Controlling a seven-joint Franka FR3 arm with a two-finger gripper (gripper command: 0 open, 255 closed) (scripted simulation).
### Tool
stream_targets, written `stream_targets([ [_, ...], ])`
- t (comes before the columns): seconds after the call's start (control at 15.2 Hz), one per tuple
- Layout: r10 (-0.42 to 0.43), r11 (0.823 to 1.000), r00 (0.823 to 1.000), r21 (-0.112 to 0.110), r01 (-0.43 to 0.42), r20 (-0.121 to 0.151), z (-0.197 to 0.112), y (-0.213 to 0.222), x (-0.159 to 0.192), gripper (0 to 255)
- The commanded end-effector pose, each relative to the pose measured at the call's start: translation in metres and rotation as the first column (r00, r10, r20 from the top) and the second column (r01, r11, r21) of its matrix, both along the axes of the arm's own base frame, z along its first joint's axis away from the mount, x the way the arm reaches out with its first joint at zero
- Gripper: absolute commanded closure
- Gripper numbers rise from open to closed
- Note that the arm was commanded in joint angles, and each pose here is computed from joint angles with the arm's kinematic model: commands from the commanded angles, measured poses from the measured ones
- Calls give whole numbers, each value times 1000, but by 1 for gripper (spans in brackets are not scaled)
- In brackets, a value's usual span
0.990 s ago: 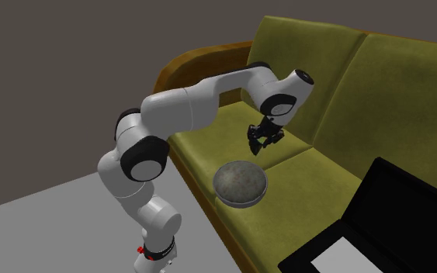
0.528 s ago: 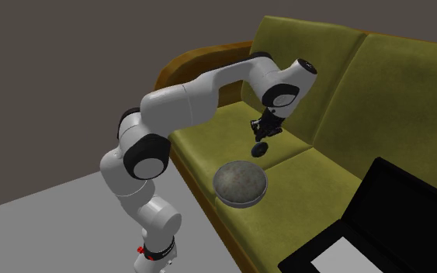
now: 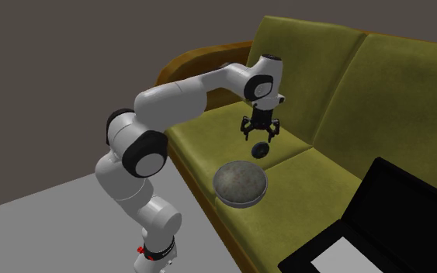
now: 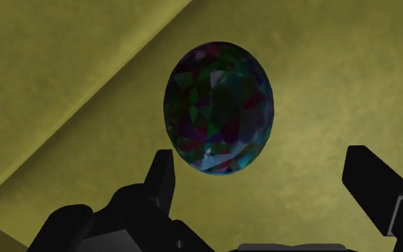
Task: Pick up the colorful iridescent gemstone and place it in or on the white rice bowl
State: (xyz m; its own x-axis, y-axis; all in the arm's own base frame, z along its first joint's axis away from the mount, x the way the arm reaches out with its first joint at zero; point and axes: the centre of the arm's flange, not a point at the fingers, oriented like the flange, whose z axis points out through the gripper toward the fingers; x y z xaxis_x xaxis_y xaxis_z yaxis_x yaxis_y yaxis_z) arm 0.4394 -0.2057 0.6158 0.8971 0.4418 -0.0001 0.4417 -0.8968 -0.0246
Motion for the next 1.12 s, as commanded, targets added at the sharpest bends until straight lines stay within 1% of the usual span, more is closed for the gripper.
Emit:
stream_targets([
  [0.0, -4, 1000, 1000, -7, 4, 0, -11, 1, 0, 0],
  [0.13, -4, 1000, 1000, -7, 4, 0, -24, 1, 0, 0],
  [0.66, -4, 1000, 1000, -7, 4, 0, -24, 1, 0, 0],
  [0.73, -4, 1000, 1000, -7, 4, 0, -24, 1, 0, 255],
  [0.86, -5, 1000, 1000, -8, 5, 0, -22, 1, -1, 255],
  [0.99, -5, 1000, 1000, -6, 5, 1, -21, -6, 6, 255],
  [1.06, -5, 1000, 1000, -6, 5, 0, -27, -2, 4, 255],
])
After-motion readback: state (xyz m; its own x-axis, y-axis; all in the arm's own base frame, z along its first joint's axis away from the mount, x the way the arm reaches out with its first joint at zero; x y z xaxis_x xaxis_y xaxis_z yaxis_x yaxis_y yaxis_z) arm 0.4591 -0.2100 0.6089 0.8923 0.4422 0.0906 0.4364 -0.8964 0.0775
